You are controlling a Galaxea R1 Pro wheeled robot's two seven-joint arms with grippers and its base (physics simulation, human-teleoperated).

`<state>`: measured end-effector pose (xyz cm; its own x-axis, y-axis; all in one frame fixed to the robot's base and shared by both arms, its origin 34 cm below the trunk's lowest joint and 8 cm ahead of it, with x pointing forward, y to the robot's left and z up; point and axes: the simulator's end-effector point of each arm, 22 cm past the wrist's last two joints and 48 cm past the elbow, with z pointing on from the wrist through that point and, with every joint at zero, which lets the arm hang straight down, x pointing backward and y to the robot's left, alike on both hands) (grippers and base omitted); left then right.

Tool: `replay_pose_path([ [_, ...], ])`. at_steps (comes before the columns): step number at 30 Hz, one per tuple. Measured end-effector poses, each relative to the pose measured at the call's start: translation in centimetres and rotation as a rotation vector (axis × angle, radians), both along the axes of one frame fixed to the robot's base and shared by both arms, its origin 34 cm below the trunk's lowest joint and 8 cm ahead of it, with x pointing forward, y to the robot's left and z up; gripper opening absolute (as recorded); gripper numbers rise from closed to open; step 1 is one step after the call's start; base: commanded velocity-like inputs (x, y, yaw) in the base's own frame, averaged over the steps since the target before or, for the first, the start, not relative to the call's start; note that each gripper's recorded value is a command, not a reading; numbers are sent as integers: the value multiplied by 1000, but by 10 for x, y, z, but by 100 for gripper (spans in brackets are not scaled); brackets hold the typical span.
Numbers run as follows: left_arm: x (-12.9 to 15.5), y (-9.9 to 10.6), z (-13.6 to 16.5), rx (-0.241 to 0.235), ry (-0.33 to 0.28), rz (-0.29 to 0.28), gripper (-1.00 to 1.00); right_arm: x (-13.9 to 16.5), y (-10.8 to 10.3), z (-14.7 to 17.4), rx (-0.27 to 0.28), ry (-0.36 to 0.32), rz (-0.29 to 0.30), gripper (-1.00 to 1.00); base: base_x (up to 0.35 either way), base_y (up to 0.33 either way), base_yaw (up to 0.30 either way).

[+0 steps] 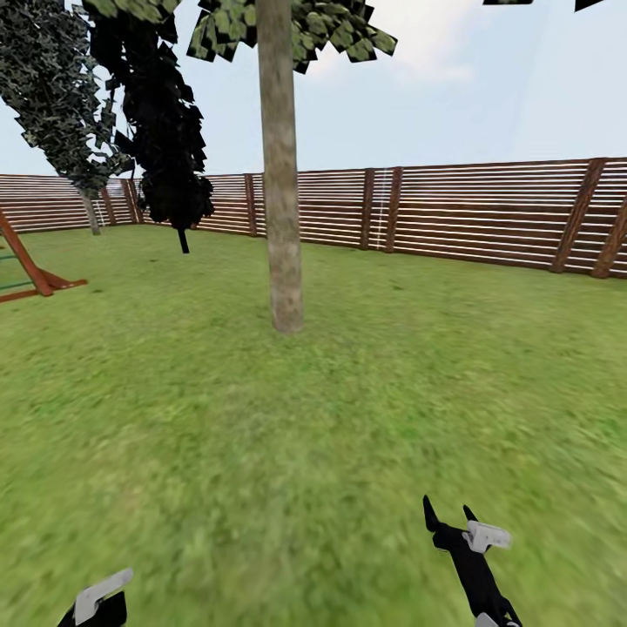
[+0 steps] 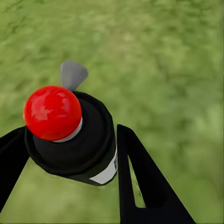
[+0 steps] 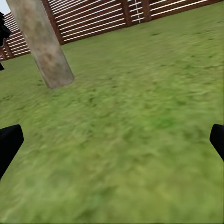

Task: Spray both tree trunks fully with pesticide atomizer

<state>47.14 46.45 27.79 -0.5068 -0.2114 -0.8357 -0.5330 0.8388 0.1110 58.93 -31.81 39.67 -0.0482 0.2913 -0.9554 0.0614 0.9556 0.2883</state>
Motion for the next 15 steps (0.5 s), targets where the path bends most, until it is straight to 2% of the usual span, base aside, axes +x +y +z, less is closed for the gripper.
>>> replay_pose_path([
  [15,0,0,0,0,0,0,-100,0,0,0,0,0,0,100,317,106,0],
])
